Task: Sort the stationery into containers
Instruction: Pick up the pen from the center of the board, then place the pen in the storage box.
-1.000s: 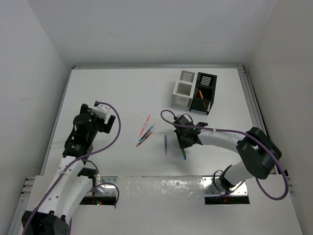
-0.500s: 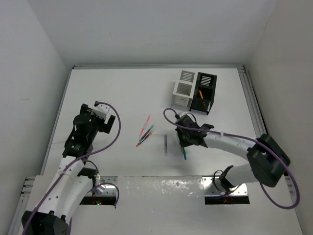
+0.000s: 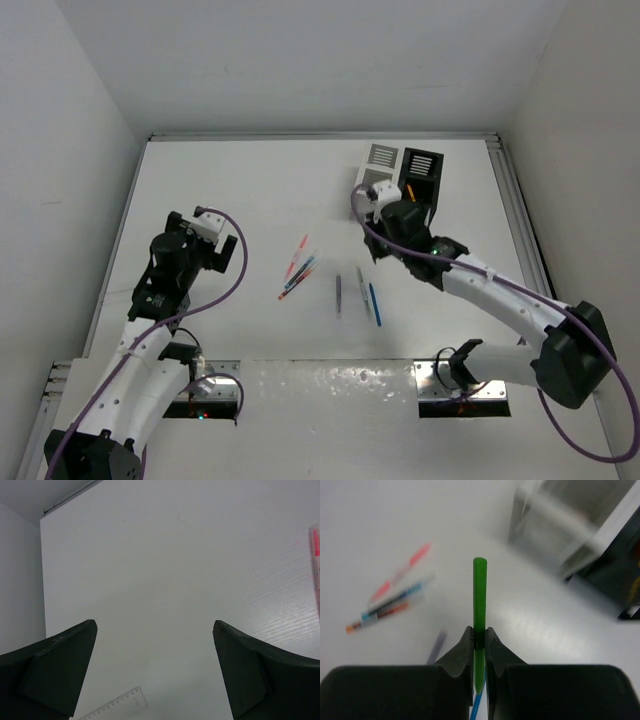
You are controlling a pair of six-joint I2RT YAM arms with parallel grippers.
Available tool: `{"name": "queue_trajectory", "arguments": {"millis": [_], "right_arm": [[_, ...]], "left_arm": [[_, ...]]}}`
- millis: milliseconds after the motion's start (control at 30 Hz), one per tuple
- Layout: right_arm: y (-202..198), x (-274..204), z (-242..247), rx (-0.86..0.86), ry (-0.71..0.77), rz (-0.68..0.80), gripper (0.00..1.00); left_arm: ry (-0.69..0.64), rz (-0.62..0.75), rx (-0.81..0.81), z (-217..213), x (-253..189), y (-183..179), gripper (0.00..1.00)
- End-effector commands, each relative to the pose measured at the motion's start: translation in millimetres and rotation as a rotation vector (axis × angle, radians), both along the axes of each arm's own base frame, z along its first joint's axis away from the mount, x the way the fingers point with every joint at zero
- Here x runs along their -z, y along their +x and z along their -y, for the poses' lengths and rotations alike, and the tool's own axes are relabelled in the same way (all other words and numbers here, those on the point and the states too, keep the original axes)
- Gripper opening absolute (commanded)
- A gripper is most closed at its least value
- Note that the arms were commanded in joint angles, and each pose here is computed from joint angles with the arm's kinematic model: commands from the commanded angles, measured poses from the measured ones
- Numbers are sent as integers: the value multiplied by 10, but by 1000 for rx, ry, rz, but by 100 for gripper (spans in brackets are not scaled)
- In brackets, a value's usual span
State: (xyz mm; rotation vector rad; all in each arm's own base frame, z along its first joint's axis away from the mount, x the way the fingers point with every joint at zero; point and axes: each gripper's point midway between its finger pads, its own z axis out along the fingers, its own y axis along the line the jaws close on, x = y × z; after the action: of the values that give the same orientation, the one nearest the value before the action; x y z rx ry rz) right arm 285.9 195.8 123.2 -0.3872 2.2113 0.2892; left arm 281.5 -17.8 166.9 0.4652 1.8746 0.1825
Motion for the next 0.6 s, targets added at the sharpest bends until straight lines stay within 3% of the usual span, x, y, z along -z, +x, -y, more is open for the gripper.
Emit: {"name": "queue_trajectory", "arguments": {"millis": [0,67,233,567], "right_arm": [[710,-1225,11,-18,20,391,0],[1018,-1481,171,18,14,468,0],[1632,-1552,576,64,-11,545,0],[2122,-1113,1047,118,-73,534,0]], "left_arm": [[-31,70,8,40,-285,78,100],[-32,66,6,36,-293,73,100],[-24,55,-7,11,-278,60,100],[-20,3,-28,-33,-143,105,100]]}}
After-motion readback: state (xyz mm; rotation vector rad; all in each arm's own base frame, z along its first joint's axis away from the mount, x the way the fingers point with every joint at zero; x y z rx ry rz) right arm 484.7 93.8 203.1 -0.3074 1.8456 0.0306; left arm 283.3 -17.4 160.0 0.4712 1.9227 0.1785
